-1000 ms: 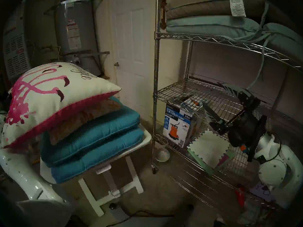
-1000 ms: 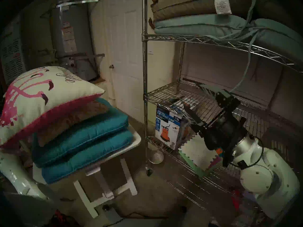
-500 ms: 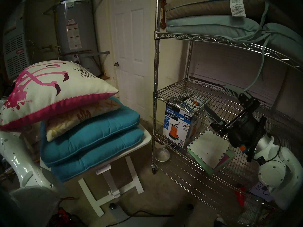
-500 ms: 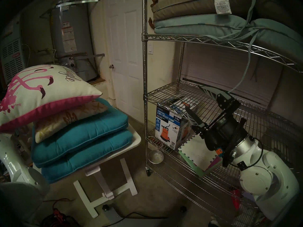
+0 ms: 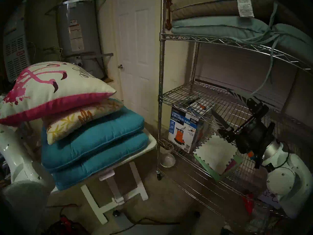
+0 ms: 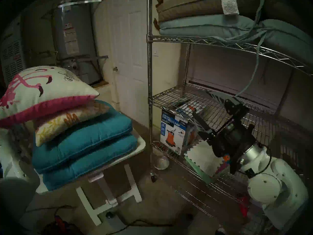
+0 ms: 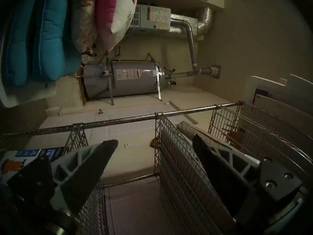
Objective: Take cushion off the shelf
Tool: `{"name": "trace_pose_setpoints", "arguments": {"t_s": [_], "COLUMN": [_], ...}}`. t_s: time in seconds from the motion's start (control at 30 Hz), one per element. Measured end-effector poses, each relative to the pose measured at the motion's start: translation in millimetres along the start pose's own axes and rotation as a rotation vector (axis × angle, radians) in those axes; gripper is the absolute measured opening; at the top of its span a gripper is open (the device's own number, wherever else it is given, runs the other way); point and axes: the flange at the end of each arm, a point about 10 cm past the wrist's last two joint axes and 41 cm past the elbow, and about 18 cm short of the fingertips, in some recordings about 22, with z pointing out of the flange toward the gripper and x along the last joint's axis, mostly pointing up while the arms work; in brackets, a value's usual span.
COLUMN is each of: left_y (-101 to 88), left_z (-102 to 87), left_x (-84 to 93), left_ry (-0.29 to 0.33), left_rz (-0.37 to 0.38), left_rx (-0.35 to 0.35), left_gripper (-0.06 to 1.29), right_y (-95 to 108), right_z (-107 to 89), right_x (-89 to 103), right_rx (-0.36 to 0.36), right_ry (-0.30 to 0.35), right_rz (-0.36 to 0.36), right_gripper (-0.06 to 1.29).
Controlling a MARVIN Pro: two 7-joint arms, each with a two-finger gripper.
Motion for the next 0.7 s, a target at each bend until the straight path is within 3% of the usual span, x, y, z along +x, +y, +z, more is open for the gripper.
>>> {"name": "trace_pose_setpoints", "arguments": {"t_s": [0.3,0.7], "left_y": [-0.4,38.4], "left_z": [-17.8,-67.2], "left_x": [-0.7,5.2], "left_ry": [0.099,0.153], "left_rz": [0.048,0.019], "left_rx": [0.106,0.180], "left_gripper": [0.03,0.03], "right_y": [-1.3,-4.2], "right_z": [-4.2,-8.7], "right_x": [0.3,1.8], "right_rx": [0.003,0.011], "right_ry": [0.008,0.018], "right_rz": [0.003,0.012], "right_gripper": [1.23,1.23]}}
